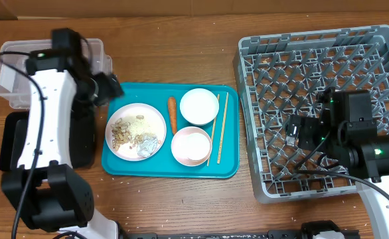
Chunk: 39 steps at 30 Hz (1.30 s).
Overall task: Sort waste into correct bins and load items into the dishwasher
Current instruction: 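Carry the wrapper left and drop it into the clear bin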
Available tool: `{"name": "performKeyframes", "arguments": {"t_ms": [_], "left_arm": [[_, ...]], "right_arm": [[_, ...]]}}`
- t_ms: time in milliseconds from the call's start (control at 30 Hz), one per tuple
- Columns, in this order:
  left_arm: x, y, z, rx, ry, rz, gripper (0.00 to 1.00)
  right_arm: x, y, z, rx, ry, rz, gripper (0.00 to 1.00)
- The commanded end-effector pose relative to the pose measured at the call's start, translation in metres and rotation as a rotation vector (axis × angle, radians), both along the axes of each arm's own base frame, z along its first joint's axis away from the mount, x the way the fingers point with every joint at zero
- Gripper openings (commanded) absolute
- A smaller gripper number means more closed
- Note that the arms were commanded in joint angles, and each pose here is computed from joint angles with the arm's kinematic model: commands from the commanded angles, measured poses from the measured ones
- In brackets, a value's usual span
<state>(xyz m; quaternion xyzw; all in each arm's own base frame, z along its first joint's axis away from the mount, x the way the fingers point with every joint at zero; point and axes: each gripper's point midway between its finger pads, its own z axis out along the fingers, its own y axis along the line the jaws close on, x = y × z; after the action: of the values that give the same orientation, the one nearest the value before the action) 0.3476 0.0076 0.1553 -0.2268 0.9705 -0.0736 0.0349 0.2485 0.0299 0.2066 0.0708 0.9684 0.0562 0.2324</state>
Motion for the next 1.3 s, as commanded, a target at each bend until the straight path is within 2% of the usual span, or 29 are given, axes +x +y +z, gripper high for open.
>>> {"name": "performKeyframes", "arguments": {"t_ms": [0,100,333,533,833,967,1100,1267], "left_arm": [[-0.023,-0.024,0.004,0.000,0.056,-0.135,0.95],[-0.040,-0.033,-0.008,0.058,0.128,-0.193,0.96],[-0.057,-0.062,-0.054,0.076,0.176,-0.311,0.95],[-0.056,-0.064,-0.083,0.141,0.148,-0.349,0.92],[-0.053,-0.069,-0.102,0.150,0.109,-0.377,0.88],[-0.052,-0.073,-0.108,0.149,0.095,-0.387,0.84],[-0.051,-0.076,-0.110,0.150,0.083,-0.395,0.74],[-0.051,-0.077,-0.111,0.150,0.081,-0.397,0.73]], "right_arm": [[0.003,-0.002,0.011,-0.007,-0.034,-0.005,1.00],[0.002,-0.002,0.010,-0.007,-0.027,-0.005,1.00],[-0.002,-0.003,0.008,-0.010,-0.011,-0.005,1.00],[-0.002,-0.003,0.009,-0.009,-0.011,-0.005,1.00],[-0.002,-0.003,0.008,-0.009,-0.008,-0.005,1.00],[-0.002,-0.003,0.008,-0.009,-0.007,-0.005,1.00],[-0.002,-0.003,0.008,-0.009,-0.007,-0.005,1.00],[-0.003,-0.003,0.008,-0.009,-0.007,-0.005,1.00]]}}
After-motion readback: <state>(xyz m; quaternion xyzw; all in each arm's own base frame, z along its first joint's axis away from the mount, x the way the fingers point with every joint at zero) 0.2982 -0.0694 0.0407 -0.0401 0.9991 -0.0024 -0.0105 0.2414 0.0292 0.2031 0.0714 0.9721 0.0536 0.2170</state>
